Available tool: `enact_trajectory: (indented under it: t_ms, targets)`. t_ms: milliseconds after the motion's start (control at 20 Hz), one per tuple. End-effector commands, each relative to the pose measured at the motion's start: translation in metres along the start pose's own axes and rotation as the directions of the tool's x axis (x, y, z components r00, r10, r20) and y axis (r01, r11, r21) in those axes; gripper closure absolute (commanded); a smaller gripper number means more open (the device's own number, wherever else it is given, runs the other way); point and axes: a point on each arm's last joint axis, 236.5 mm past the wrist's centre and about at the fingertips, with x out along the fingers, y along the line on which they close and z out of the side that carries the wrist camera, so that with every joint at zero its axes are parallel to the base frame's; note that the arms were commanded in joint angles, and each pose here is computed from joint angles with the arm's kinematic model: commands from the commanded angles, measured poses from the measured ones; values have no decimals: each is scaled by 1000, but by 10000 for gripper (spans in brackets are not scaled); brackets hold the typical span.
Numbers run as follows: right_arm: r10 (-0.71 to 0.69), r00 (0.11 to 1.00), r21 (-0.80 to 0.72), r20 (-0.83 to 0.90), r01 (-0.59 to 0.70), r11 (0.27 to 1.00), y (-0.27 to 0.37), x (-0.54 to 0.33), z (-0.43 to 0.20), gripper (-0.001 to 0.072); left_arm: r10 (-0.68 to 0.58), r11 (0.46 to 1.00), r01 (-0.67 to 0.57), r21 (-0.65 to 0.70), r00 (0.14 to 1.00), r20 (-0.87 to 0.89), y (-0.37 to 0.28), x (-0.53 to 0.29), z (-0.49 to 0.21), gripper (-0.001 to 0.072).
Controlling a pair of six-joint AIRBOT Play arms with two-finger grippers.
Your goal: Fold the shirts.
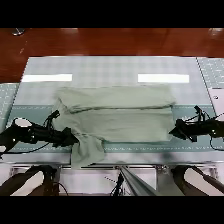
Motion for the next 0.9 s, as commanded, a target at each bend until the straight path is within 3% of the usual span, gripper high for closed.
enact_trajectory:
  t_ms: [0, 350, 850]
  targets:
    - [145, 989, -105, 0, -145, 984, 43, -16, 16, 690, -47, 998, 45, 45, 998, 51, -14, -21, 20, 679]
    - [184, 974, -174, 133, -159, 972, 82, -72, 89, 690, -54, 989, 14, 145, 958, 280, -59, -93, 111, 680]
    - [188, 965, -256, 182, -138, 957, 139, -62, 174, 690, -63, 998, 51, 46, 946, 319, -92, -119, 233, 680]
